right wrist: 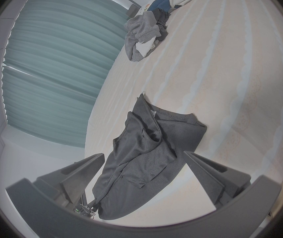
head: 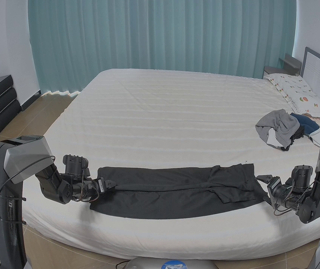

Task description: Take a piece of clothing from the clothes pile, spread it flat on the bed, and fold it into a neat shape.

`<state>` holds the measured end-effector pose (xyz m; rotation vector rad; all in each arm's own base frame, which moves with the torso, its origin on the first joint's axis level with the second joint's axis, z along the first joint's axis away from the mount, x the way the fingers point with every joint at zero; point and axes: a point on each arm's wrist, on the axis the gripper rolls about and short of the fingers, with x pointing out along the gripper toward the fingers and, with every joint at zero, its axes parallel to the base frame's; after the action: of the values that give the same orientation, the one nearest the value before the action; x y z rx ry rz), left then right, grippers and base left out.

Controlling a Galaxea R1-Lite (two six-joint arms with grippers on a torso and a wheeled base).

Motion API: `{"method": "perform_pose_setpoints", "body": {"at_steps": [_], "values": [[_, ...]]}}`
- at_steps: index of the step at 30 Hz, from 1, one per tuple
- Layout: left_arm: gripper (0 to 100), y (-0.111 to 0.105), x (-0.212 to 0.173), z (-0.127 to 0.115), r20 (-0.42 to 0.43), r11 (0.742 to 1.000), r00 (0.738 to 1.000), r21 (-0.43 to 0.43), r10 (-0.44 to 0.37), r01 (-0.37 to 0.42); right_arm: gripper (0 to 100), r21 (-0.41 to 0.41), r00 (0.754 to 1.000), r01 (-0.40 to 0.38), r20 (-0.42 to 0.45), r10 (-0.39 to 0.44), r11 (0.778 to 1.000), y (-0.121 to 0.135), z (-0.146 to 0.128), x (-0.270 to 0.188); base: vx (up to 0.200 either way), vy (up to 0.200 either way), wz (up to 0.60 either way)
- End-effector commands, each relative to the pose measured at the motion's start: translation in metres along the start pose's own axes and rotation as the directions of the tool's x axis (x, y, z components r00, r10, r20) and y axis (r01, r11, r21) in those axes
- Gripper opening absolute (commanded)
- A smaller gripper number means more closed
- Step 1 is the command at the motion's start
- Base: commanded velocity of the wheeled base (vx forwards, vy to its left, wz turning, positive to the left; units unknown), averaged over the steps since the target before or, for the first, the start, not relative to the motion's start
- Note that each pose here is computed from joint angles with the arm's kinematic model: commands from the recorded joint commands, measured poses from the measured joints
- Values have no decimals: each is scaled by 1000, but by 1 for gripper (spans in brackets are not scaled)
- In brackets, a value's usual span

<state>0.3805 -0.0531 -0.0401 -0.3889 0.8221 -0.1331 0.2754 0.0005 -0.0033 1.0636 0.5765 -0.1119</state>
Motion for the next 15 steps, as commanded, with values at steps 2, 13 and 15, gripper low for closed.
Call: {"method": "perform_pose_setpoints", "body": {"at_steps": [2, 13, 15], "values": [[0, 1, 0, 1, 9, 1000, 1000, -3, 20, -20, 100, 0, 1000, 3, -2, -3, 1000, -1, 0, 0, 0, 0, 0], [0, 3, -5, 5, 37, 999, 998, -18, 50, -50, 100, 1, 1000, -5, 7, 5, 1000, 1, 2, -1, 0, 0, 0], [0, 2, -7, 7, 44, 999, 998, -19, 49, -48, 100, 2, 1000, -6, 9, 6, 1000, 1, 2, -1, 0, 0, 0]]}}
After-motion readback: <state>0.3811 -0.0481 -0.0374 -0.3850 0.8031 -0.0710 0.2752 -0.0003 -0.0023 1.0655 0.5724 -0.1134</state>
